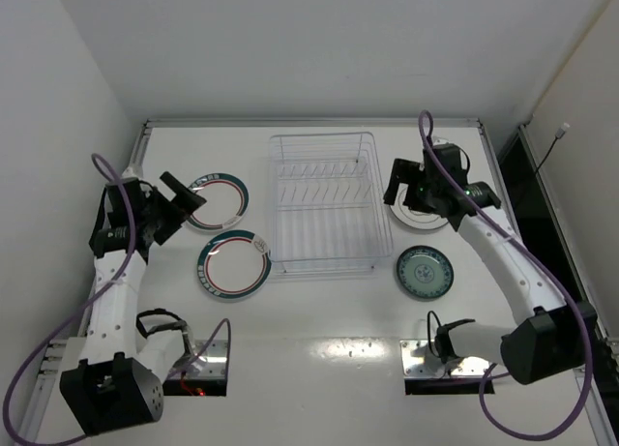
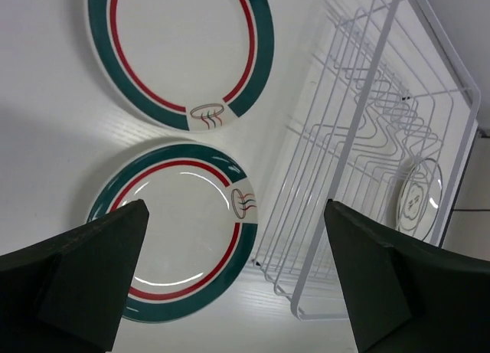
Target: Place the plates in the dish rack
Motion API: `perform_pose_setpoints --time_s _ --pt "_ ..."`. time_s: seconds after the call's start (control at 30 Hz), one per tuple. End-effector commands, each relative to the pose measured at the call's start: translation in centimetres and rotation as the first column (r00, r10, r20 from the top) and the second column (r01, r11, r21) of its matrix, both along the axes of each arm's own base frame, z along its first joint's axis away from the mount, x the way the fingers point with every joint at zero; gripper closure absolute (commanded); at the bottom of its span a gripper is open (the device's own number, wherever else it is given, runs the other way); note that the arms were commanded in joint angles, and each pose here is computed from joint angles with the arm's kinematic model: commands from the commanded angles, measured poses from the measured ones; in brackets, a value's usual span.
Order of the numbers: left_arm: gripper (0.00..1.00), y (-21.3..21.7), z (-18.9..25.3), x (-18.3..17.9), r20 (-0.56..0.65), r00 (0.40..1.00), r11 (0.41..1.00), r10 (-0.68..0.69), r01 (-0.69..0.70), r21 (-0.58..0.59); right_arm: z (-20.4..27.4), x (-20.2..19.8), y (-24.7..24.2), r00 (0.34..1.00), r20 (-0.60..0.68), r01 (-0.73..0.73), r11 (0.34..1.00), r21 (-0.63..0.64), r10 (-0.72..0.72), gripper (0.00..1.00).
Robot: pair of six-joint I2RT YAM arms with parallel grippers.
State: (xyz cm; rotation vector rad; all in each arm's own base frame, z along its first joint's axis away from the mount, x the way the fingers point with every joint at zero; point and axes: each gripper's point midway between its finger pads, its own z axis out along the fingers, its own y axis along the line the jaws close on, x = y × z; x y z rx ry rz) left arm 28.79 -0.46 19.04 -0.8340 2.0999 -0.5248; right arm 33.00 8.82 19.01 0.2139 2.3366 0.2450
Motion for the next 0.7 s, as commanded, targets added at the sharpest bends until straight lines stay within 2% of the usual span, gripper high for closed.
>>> perform_pose_setpoints --time_s 0.0,0.17,0.23,0.27,0.3,0.4,0.43,0.47,0.53,0.67 --pt "0.00 -0.1 2.5 1.7 0.089 0.992 0.991 -0.094 0.085 0.105 -3.1 -2.2 -2.5 0.994 -0.078 0.068 0.994 -0.090 -0.075 0.00" --pt "0.00 -2.0 1.6 1.8 0.153 0.960 0.949 -0.236 0.193 0.250 -4.0 -2.1 -1.8 0.997 -0.063 0.048 0.998 0.046 -0.045 0.00" --pt "0.00 -2.5 0.2 1.2 0.166 0.950 0.938 -0.266 0.215 0.274 -3.9 -1.2 -3.8 0.993 -0.051 0.111 0.990 0.092 -0.107 0.00" --pt "0.00 -2.9 1.1 0.8 0.199 0.939 0.936 -0.279 0.220 0.277 -4.4 -0.9 -4.8 0.990 -0.056 0.137 0.984 0.113 -0.131 0.00" --pt "0.00 -3.2 1.2 0.4 0.198 0.936 0.934 -0.292 0.235 0.269 -4.6 -0.5 -7.2 0.979 -0.071 0.198 0.966 0.167 -0.189 0.00" --pt "0.00 -4.0 1.9 0.2 0.224 0.918 0.921 -0.326 0.255 0.294 -6.4 -0.5 -11.7 0.943 -0.161 0.326 0.911 0.253 -0.292 0.09" --pt "0.00 -3.9 1.7 0.1 0.211 0.924 0.922 -0.318 0.250 0.294 -8.3 -0.6 -12.6 0.921 -0.239 0.367 0.892 0.264 -0.308 0.13" --pt "0.00 -4.1 1.6 0.0 0.211 0.921 0.920 -0.326 0.258 0.294 -8.8 -0.4 -13.0 0.914 -0.261 0.380 0.881 0.281 -0.311 0.15" --pt "0.00 -4.1 1.9 0.0 0.211 0.921 0.920 -0.326 0.258 0.295 -9.8 0.3 -13.3 0.904 -0.293 0.410 0.828 0.383 -0.313 0.20" --pt "0.00 -3.8 1.6 -0.1 0.200 0.929 0.922 -0.311 0.245 0.300 -10.8 1.0 -15.2 0.882 -0.308 0.462 0.785 0.412 -0.358 0.21"
